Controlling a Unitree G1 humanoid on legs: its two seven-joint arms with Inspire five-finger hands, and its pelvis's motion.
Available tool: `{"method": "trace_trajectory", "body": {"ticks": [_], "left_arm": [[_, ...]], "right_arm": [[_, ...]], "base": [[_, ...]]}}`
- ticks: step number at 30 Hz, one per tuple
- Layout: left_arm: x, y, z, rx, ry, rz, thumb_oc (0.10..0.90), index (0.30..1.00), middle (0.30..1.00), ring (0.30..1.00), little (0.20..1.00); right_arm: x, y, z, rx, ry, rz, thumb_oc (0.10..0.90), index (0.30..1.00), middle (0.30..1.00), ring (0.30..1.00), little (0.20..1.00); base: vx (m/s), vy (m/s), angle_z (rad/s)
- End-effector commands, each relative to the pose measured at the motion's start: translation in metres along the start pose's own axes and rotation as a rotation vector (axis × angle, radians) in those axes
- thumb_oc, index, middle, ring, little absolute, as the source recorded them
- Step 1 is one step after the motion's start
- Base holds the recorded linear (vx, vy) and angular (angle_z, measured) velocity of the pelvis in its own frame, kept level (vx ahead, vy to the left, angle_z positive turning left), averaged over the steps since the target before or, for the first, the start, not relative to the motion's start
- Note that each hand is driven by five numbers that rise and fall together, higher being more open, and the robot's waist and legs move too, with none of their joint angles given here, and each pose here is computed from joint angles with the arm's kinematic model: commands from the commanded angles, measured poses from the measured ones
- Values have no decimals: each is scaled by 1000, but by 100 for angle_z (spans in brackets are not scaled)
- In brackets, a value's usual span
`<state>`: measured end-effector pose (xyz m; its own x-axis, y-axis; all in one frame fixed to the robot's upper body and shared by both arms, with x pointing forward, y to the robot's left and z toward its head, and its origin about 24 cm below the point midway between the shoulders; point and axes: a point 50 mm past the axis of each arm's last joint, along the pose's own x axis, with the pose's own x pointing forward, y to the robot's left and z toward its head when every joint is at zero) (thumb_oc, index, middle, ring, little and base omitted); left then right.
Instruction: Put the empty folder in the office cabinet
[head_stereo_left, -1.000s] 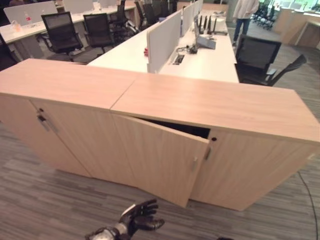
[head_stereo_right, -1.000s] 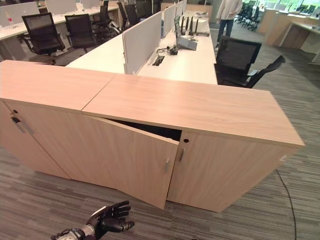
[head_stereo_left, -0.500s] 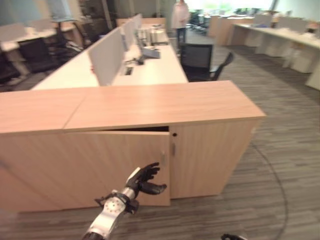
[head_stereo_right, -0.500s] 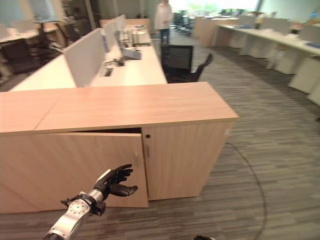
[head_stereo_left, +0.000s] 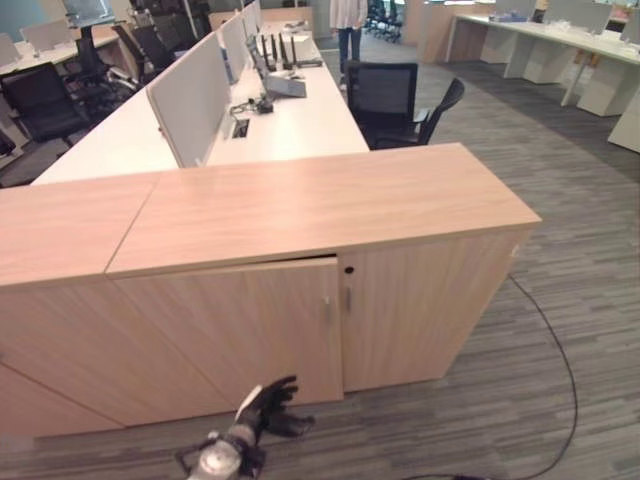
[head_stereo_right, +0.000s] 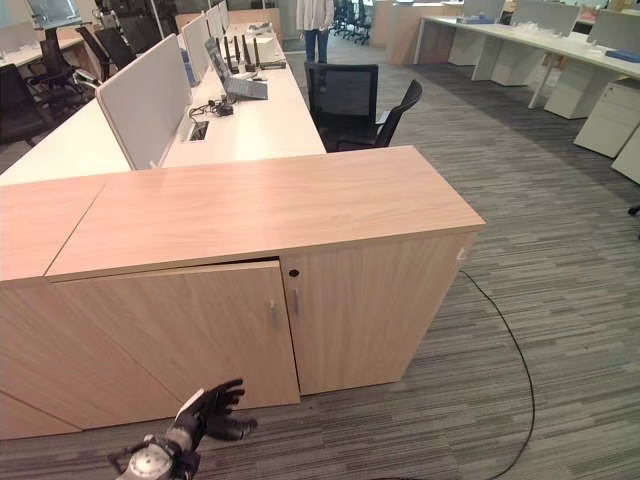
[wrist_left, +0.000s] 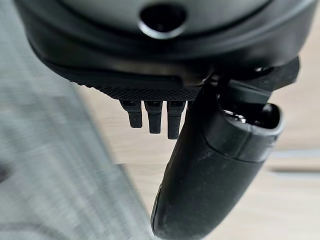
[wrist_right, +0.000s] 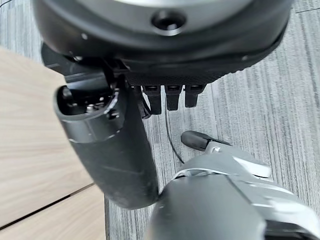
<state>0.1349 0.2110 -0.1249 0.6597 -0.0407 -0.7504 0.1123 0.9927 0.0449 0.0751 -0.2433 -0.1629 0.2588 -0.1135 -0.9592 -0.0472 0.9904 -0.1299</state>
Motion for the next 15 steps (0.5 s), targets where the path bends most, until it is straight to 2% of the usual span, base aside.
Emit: {"method": "trace_trajectory", "body": {"ticks": [1, 4, 5, 6, 8, 12, 15], "left_arm": [[5, 8, 10, -48, -31, 27, 800, 900, 900, 900, 900], [-1, 7, -39, -7, 195, 69, 800, 900, 900, 900, 900], [-1, 7, -39, -7, 194, 69, 800, 900, 900, 900, 900], [-13, 5, -75, 39, 369, 76, 800, 900, 900, 900, 900], [-27, 3, -100, 47, 488, 73, 800, 900, 900, 900, 900], [-41, 8, -116, 52, 529, 126, 800, 900, 900, 900, 900], [-48, 13, -122, -8, 540, 192, 800, 900, 900, 900, 900]], "right_arm": [[0, 6, -17, -26, 76, 11, 800, 900, 900, 900, 900], [-1, 4, -21, -38, 93, 4, 800, 900, 900, 900, 900], [-1, 4, -21, -38, 93, 3, 800, 900, 900, 900, 900], [-1, 3, -22, -61, 98, -2, 800, 900, 900, 900, 900], [-2, 4, -25, -78, 108, 0, 800, 900, 900, 900, 900], [-3, 10, -34, -72, 119, 6, 800, 900, 900, 900, 900], [-3, 12, -37, -59, 112, 7, 800, 900, 900, 900, 900]], "base": [[-14, 34, 19], [-15, 28, 9], [-12, 38, 10], [-11, 42, 15], [-11, 49, 11], [-3, 19, 0], [-21, 0, 9]]}}
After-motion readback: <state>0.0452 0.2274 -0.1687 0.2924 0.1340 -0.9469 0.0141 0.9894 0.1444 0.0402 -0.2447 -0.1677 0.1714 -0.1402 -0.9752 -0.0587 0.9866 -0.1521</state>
